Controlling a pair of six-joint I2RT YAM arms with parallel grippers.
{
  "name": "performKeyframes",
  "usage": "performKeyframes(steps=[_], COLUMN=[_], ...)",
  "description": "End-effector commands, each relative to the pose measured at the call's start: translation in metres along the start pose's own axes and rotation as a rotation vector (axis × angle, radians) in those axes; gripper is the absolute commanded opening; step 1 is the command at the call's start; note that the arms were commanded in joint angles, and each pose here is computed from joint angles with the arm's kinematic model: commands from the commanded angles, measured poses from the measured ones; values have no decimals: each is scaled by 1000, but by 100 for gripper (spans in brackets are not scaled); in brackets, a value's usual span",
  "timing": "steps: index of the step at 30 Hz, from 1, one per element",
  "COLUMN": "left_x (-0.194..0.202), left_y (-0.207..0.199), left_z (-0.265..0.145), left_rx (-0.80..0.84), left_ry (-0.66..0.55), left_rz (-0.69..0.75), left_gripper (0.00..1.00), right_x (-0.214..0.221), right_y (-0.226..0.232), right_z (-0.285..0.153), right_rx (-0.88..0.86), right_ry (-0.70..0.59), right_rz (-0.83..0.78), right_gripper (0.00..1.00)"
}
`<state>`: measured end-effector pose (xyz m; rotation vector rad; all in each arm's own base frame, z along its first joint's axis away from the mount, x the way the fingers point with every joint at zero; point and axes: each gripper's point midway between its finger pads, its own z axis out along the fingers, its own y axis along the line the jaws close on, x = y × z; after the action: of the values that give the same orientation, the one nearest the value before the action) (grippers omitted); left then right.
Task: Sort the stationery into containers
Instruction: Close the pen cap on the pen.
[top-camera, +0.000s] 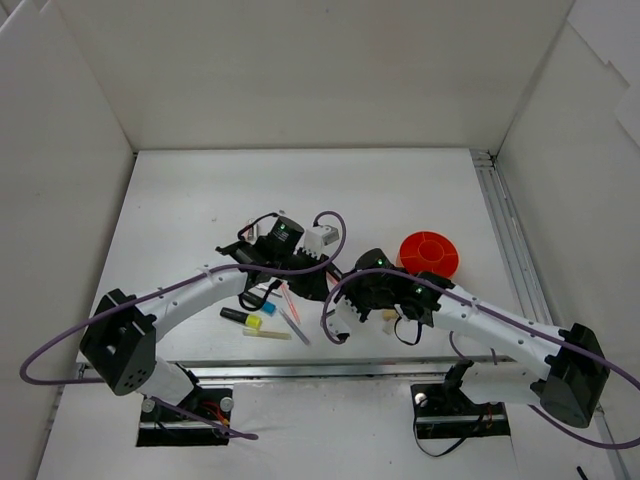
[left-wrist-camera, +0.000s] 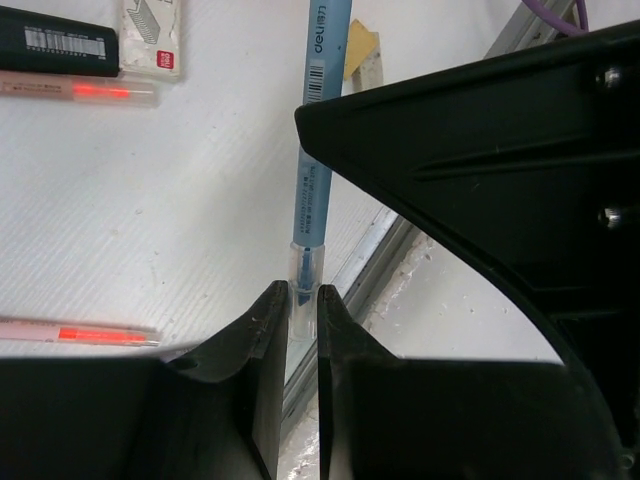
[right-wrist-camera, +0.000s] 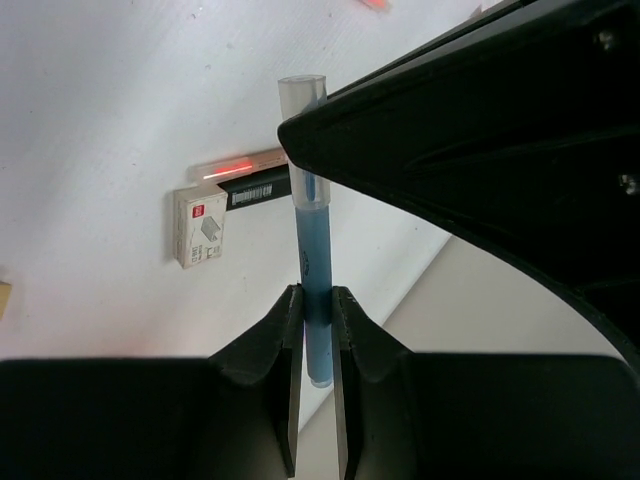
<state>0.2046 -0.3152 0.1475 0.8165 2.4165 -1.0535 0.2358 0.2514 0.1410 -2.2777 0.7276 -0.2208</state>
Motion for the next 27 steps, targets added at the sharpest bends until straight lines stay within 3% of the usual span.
performKeyframes(steps=[1, 7, 10, 24, 27], left_x=[-82, -119, -130, -183, -186], left_y=[-24, -30, -45, -51, -53], left_z=[-11, -26, -36, -40, -42], left_rx=[54, 72, 162, 207, 227], left_ry=[-275, -441, -500, -582, -575], left_rz=[113, 194, 274, 387, 394], left_gripper=[0, 0, 0, 0, 0], right_x=[-51, -70, -81, -125, -125], right_y=[-27, -14, -7, -3, -5], right_z=[-11, -7, -7, -18, -18], right_rx=[104, 59, 35, 1, -2], right_ry=[-243, -332, -381, -578, -570], right_rz=[-55, -79, -93, -82, -64], right_gripper=[0, 0, 0, 0, 0])
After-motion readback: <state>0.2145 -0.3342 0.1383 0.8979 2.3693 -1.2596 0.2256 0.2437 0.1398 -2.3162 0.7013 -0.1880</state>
